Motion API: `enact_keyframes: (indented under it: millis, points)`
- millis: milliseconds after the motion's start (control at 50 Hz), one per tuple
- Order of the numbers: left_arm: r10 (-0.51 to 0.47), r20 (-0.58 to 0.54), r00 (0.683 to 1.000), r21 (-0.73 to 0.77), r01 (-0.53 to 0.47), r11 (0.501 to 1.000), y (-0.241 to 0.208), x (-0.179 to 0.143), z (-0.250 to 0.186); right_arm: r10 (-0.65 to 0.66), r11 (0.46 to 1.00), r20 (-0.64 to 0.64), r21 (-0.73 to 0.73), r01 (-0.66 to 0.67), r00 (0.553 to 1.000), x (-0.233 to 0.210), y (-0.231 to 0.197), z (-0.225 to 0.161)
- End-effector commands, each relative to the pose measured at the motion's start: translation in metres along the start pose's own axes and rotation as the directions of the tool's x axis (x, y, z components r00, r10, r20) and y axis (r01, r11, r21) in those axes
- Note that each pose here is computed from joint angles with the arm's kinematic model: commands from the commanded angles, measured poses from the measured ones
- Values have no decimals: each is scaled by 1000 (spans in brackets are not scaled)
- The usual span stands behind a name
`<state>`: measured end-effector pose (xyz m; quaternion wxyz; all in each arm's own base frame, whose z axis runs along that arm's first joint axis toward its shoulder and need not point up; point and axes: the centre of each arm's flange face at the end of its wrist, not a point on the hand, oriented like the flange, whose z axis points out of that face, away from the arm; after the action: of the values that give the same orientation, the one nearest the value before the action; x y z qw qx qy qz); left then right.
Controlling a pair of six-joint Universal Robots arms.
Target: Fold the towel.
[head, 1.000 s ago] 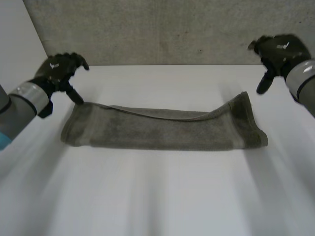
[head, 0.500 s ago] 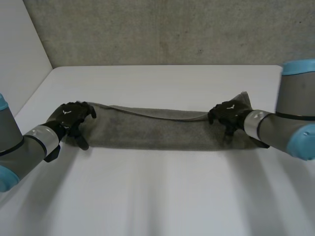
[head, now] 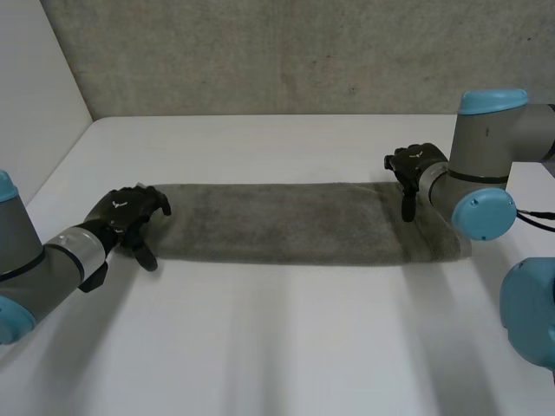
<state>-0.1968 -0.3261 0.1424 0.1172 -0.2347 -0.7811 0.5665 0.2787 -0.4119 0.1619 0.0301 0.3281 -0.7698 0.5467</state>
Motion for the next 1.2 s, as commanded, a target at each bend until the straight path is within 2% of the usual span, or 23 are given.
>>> enact_keyframes:
  millis: [20, 140, 240, 320, 400, 540, 680, 960, 1120, 1200]
  points:
    - [0, 3, 1000, -1, 0, 1000, 0, 0, -1, 87, 996, 106, -32, -84, 991, -4, -8, -38]
    - [-3, 0, 1000, -6, 3, 1000, 1, 1, -3, 88, 996, 189, -1, -89, 978, -10, -6, -82]
    - [-2, 5, 1000, -4, 2, 1000, 0, 0, -4, 35, 998, 131, 42, -41, 991, -1, 11, -100]
    - [-9, 9, 1000, -1, 9, 1000, -1, 0, -5, -46, 999, 90, 27, 44, 995, -1, 41, -108]
    - [-17, 5, 1000, -10, 17, 1000, 0, 2, -6, -70, 997, 50, 21, 69, 996, 2, 58, -109]
    - [-13, 17, 1000, 10, 13, 1000, -3, -1, -8, -101, 987, -54, 123, 107, 993, 7, 71, -93]
    - [-11, 26, 1000, 24, 10, 1000, 0, -3, -8, -162, 982, -45, 89, 166, 986, 1, 88, -78]
    - [-7, 30, 1000, 36, 5, 999, 0, -4, -7, -153, 986, -46, 56, 156, 987, 4, 101, -63]
    - [-7, 30, 1000, 36, 5, 999, 0, -4, -7, -127, 989, -161, 54, 137, 979, 49, 91, -73]
    - [-7, 30, 1000, 36, 5, 999, 0, -4, -7, -112, 993, -238, 14, 119, 965, 87, 98, -75]
